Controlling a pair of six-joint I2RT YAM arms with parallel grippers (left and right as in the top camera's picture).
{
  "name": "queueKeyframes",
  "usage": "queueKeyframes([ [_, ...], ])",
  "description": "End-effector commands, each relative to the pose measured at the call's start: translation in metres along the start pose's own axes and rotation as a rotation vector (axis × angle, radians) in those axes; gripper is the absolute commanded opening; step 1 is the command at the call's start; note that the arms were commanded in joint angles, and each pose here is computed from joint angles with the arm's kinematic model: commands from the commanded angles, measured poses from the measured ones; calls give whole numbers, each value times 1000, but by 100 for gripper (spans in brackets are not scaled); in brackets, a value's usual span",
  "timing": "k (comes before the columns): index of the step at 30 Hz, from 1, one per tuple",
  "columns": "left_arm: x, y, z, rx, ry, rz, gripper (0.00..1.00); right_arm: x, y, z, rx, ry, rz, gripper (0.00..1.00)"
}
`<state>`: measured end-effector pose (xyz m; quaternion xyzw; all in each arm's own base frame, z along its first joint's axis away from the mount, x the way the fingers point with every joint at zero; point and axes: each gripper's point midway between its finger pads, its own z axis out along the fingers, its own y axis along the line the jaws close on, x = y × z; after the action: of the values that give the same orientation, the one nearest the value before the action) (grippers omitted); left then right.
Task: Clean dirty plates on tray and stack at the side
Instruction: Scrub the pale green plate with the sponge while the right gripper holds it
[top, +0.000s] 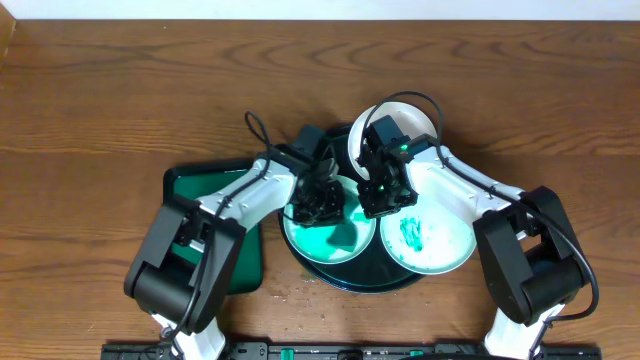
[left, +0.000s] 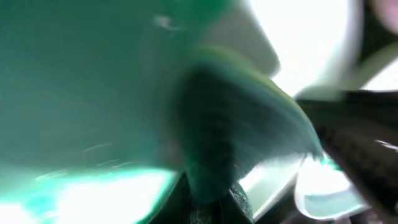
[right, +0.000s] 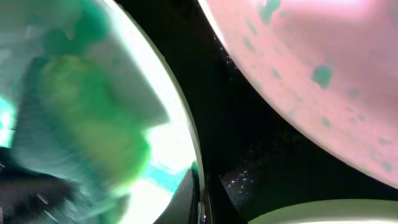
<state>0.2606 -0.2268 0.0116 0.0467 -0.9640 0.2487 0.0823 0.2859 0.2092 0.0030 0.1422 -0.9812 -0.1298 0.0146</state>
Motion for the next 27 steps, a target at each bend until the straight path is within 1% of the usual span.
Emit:
queueKeyframes([
  [1, -21, 79, -12, -323, -116, -106, 7, 14, 0, 11, 7, 58, 0, 1],
  [3, -24, 100, -22, -415, -135, -115, 7, 14, 0, 11, 7, 58, 0, 1],
  [5, -24, 113, -28, -473, -143, -125, 7, 14, 0, 11, 6, 57, 0, 1],
  [10, -24, 121, -33, -518, -153, -132, 7, 14, 0, 11, 6, 57, 0, 1],
  [14, -29, 141, -48, -652, -221, -172, 7, 14, 0, 11, 6, 59, 0, 1],
  [18, -41, 149, -57, -715, -293, -164, 7, 14, 0, 11, 6, 59, 0, 1],
  [20, -52, 144, -57, -695, -332, -135, 8, 14, 0, 11, 6, 59, 0, 1],
  [22, -61, 134, -51, -643, -346, -86, 7, 14, 1, 11, 4, 59, 0, 1],
  [24, -66, 117, -41, -552, -331, -31, 7, 15, 1, 11, 0, 63, 1, 1],
  [27, -62, 92, -27, -419, -279, 23, 7, 16, 1, 10, 1, 66, 2, 1],
])
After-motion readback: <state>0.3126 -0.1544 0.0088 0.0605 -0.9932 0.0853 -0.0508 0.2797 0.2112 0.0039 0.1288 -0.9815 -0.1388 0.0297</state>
